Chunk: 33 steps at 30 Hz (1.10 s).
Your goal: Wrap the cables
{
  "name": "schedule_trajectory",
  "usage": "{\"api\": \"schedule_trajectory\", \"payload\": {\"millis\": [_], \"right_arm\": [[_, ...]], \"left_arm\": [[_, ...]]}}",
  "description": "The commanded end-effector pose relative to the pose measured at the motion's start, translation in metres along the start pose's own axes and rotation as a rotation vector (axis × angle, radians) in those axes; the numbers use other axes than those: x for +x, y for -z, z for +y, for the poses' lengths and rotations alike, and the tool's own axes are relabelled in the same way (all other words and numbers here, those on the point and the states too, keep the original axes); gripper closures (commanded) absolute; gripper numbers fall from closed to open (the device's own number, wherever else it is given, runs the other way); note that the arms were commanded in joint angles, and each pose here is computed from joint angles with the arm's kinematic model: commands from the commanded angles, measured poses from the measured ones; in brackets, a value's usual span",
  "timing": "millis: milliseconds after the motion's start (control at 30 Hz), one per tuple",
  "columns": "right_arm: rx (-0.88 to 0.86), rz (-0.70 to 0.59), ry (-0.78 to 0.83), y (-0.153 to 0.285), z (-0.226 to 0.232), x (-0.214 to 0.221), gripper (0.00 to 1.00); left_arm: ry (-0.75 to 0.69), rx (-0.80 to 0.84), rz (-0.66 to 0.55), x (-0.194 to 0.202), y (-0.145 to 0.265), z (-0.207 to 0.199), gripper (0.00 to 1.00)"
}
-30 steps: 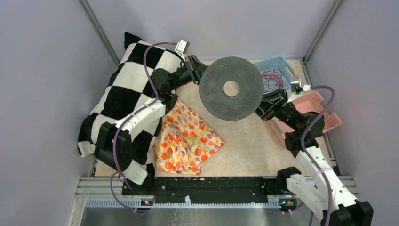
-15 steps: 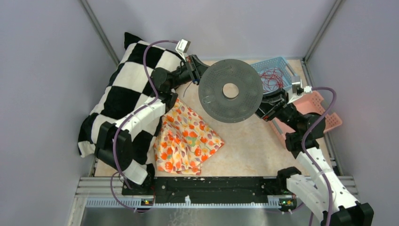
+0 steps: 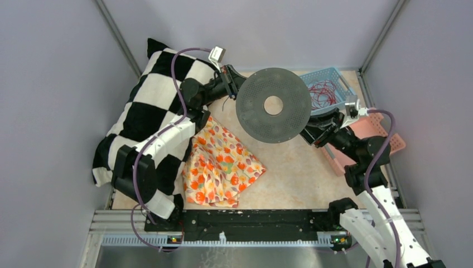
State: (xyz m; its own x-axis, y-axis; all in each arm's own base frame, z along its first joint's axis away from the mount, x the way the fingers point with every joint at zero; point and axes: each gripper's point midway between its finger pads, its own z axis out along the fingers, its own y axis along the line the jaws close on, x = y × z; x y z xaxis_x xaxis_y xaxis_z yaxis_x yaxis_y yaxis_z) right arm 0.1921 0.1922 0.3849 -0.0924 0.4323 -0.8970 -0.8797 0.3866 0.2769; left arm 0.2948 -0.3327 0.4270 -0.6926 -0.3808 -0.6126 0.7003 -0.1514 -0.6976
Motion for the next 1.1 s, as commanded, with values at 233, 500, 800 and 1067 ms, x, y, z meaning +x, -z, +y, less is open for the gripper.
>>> {"api": "schedule_trajectory", "payload": {"millis": [233, 500, 800, 1067], "right_arm": [[0.243, 0.205, 0.244, 0.035, -0.022, 0.011, 0.41], [0.369, 0.33, 0.38, 0.067, -0.03, 0.012, 0.17], [0.196, 0.332, 0.485, 0.047, 0.003, -0.021, 0.07], [0.059, 0.213, 0.295, -0.01, -0.002, -0.024, 0.08]], "left_arm": [[-0.006, -0.184, -0.103, -0.037, 0.003, -0.006, 1.0], [0.022, -0.292, -0.11, -0.041, 0.015, 0.008, 1.0], [0.098, -0.354, 0.008, -0.012, 0.023, 0.047, 1.0], [0.201, -0.458, 0.176, 0.049, 0.051, 0.111, 1.0]]}}
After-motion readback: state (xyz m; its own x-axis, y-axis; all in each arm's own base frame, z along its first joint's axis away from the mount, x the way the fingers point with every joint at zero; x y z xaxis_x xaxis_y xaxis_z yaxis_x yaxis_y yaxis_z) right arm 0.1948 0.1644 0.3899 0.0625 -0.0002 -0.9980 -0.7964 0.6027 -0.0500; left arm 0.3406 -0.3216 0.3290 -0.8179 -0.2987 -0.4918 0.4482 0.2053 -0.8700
